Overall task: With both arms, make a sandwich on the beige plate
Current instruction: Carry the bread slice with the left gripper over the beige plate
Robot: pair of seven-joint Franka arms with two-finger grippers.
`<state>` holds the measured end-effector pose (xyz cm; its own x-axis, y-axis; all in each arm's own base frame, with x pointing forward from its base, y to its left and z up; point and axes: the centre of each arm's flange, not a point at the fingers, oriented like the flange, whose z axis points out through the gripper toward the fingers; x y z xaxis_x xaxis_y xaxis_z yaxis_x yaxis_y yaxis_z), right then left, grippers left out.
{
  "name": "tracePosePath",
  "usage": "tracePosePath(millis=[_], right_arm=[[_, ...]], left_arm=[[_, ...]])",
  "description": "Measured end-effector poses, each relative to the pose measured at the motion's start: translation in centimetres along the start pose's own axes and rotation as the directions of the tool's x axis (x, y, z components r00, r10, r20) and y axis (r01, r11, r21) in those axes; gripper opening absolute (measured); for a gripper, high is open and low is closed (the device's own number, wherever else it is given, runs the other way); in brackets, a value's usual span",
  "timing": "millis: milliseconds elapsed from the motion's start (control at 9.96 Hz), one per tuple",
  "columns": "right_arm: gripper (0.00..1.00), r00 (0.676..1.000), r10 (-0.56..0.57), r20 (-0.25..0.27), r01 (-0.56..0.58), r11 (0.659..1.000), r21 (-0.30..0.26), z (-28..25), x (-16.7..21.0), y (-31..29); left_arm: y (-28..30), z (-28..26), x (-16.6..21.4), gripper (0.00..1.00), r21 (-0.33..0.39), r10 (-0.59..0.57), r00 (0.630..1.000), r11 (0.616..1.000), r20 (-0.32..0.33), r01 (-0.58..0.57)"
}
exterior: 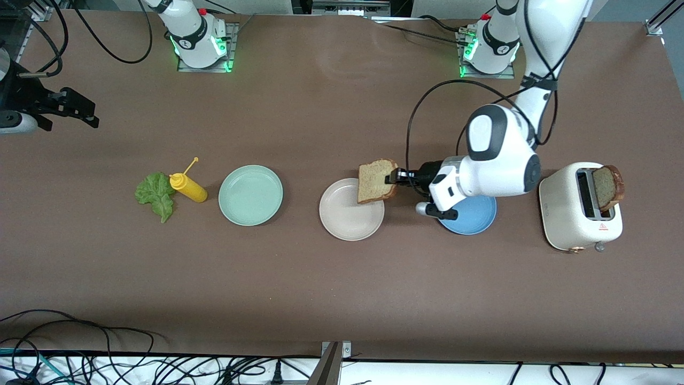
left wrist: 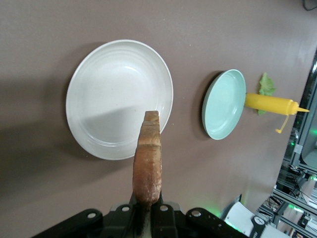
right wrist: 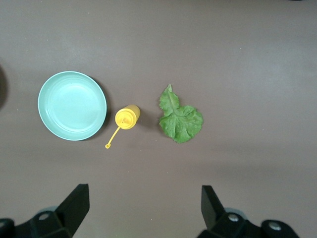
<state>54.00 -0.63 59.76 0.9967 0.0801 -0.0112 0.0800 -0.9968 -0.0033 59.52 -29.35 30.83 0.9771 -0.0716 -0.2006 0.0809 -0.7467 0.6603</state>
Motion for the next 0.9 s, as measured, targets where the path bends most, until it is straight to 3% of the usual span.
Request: tracePosePath(millis=[502,903], right_arm=[[1.0,1.0,0.015,0.0,-0.015,1.0,0.0,0.0,0.0,0.1],[1.0,1.0,0.016,0.001,-0.016,1.0,0.0,0.1,0.0,0.1]], left_arm=[[1.3,6.3,0.2,0.09,-0.043,-0.092,0.987,0.995,-0.13,0.087],[1.0,7.9,0.2,0.09,-0.031,-0.101,0.983,0.995,-0.152,0.097]])
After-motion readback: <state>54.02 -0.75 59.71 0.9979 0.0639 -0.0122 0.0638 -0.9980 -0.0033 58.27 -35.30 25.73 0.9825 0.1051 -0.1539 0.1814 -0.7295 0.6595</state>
